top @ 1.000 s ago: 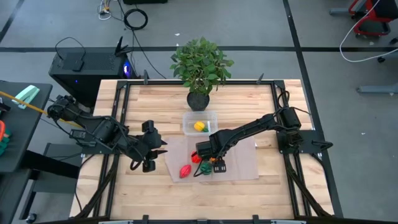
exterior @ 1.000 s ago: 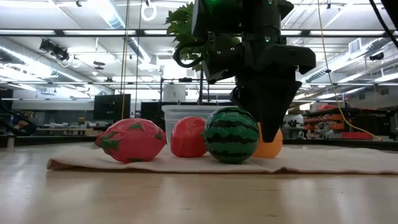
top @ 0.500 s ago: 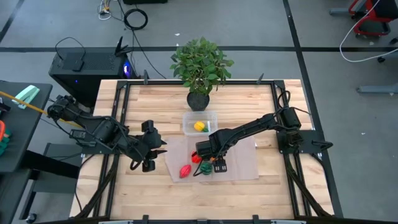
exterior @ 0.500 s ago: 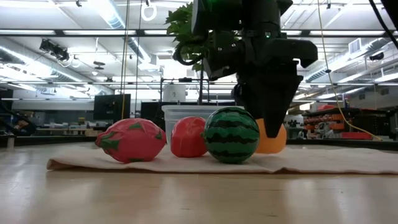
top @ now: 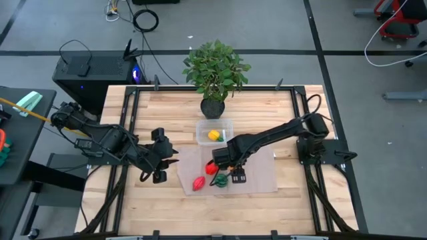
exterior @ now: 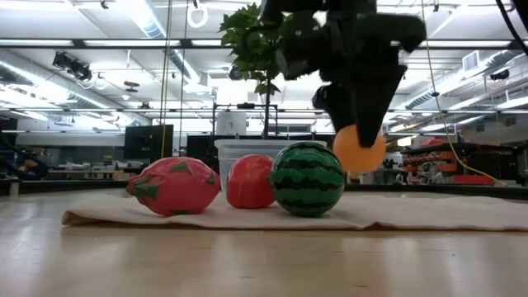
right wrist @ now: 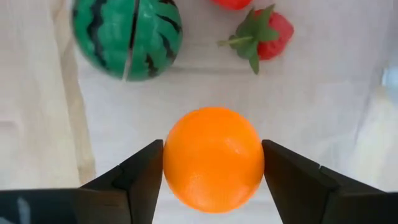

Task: Pick and placing Produce into tupperware
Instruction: Put the orange into the transparent bin

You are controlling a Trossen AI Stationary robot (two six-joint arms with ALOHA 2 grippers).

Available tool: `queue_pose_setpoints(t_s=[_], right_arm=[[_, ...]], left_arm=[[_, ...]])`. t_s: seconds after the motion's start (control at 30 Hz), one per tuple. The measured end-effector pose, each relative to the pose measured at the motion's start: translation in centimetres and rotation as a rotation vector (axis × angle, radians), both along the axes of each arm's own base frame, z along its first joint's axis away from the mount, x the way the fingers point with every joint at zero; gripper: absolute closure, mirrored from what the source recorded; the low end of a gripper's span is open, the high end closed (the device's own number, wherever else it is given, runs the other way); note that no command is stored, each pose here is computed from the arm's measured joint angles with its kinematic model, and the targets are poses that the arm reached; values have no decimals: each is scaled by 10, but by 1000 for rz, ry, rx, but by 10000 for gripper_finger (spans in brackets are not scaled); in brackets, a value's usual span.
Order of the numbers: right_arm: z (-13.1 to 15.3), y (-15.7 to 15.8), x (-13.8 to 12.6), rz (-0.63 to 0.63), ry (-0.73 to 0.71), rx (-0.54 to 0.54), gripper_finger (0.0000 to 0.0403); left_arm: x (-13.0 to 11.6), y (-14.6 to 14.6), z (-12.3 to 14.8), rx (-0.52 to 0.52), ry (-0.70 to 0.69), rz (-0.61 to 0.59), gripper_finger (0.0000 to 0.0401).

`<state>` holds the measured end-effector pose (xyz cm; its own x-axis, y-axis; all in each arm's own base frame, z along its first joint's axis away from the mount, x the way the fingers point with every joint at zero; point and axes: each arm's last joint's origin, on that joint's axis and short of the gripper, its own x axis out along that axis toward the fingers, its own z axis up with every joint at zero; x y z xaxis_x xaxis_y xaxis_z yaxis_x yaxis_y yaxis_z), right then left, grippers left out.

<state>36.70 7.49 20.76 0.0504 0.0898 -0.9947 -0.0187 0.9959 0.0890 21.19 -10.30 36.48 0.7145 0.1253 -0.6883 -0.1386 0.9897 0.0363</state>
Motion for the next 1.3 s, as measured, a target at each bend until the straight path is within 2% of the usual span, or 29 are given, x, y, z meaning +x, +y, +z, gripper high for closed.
queue_pose_setpoints(t_s=[0.37,0.57,0.7,0.87,1.03,1.3], right_arm=[[59,-12,-27,-53,-115,1,147],[64,-30,-27,-126,-136,-17,146],[68,-39,-25,-127,-139,-12,147],[89,-47,-13,-104,-177,-17,147],[103,-57,10,-53,-176,-47,147],[108,-70,43,-36,-181,-71,147]], left_arm=[[0,1,0,12,1,9,260],[0,1,0,19,-3,15,265],[0,1,0,19,-3,15,260],[0,1,0,19,-3,15,258],[0,1,0,19,-3,15,264],[0,1,0,18,-2,16,261]])
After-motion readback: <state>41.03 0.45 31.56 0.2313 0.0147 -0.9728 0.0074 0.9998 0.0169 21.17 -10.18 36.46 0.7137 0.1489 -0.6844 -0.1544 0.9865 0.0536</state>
